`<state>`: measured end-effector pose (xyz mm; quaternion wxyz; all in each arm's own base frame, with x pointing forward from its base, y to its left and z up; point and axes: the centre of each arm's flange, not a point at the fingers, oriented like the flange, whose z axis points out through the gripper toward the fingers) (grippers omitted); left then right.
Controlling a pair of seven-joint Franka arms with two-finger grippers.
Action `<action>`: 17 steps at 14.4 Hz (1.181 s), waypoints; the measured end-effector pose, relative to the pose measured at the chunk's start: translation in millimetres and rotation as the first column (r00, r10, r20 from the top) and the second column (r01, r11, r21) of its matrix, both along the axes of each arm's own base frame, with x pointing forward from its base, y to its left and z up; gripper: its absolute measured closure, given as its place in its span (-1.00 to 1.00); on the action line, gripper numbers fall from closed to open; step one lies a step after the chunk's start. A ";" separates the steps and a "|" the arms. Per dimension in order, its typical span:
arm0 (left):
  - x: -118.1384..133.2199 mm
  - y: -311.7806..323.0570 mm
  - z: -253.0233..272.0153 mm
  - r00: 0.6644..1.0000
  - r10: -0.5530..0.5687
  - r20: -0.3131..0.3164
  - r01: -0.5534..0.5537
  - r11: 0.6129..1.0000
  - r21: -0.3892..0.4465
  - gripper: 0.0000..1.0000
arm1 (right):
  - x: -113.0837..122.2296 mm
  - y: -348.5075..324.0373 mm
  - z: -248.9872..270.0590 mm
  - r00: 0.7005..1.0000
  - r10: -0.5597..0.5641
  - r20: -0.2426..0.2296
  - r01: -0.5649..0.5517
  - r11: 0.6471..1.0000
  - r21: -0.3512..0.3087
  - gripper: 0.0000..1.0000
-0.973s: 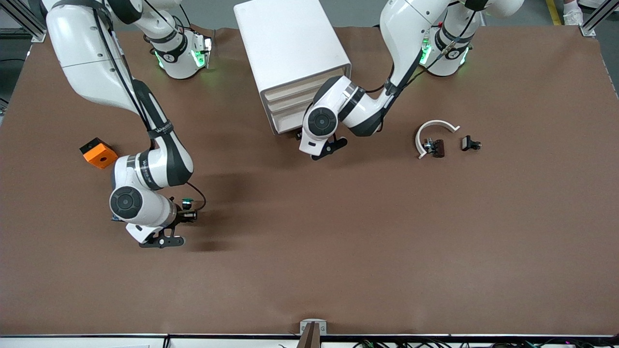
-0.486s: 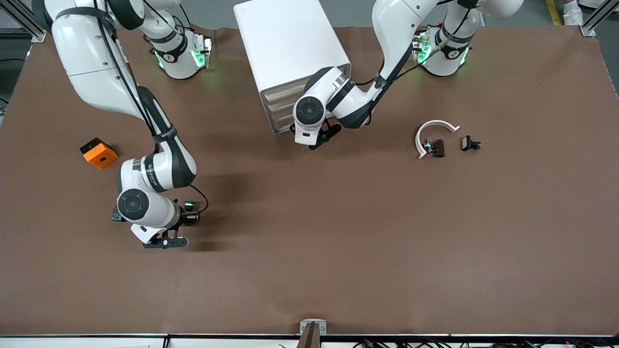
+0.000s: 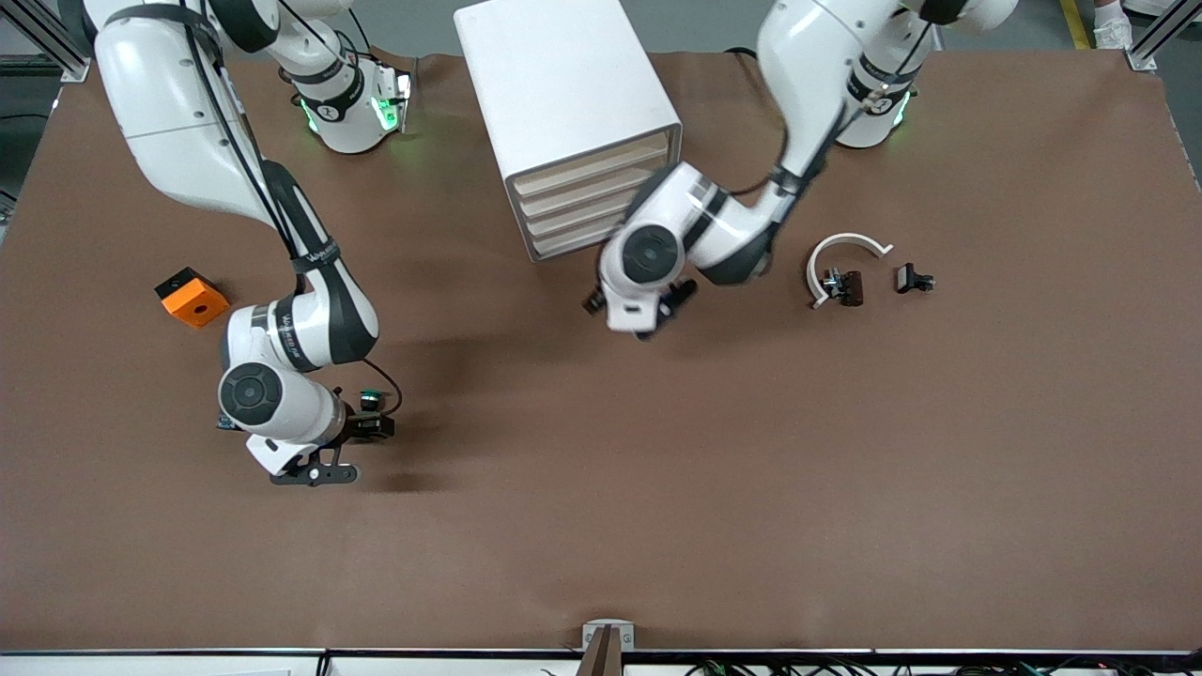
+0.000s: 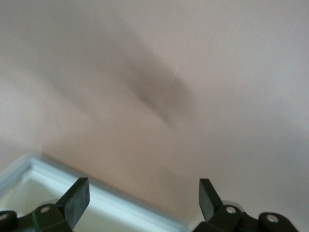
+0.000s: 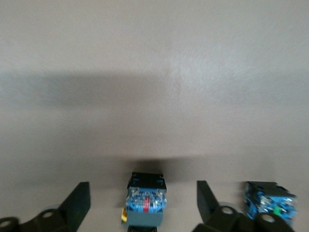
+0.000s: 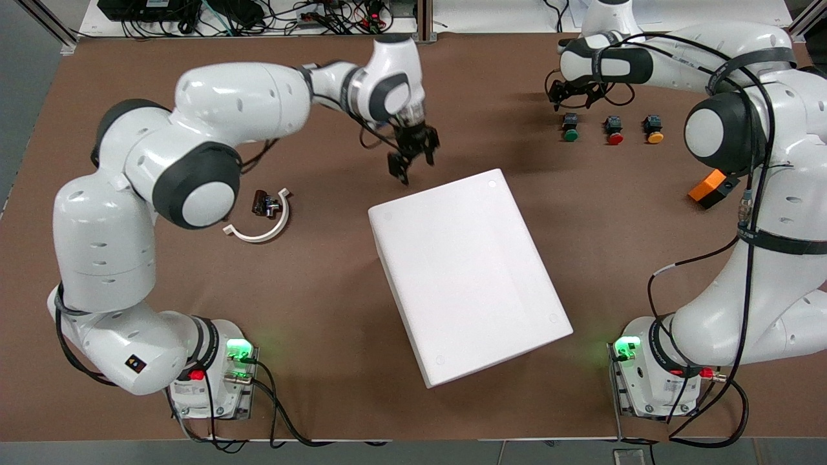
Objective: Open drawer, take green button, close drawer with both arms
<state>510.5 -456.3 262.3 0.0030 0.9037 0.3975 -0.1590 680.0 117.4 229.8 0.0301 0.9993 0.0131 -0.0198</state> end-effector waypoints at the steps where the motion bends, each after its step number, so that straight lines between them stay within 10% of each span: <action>1: 28.5 25.7 10.9 0.999 0.019 0.036 -0.019 1.000 0.008 -1.00 | 0.6 0.2 20.5 1.000 -0.001 0.005 0.001 1.000 -0.002 -1.00; 7: 115.5 159.5 97.5 0.980 0.133 0.146 -0.136 0.991 0.011 -1.00 | -17.5 -0.2 148.1 1.000 -0.005 0.011 0.005 1.000 -0.018 -1.00; 11: 138.6 257.0 135.8 0.979 -0.122 0.165 0.116 0.992 0.047 -1.00 | -38.2 -9.0 215.5 0.999 0.041 0.009 -0.040 0.999 -0.028 -1.00; 17: 152.8 364.0 204.4 0.879 -0.418 0.229 0.413 0.908 0.071 -1.00 | -66.8 -81.8 294.3 0.997 0.083 0.001 -0.083 0.996 -0.035 -1.00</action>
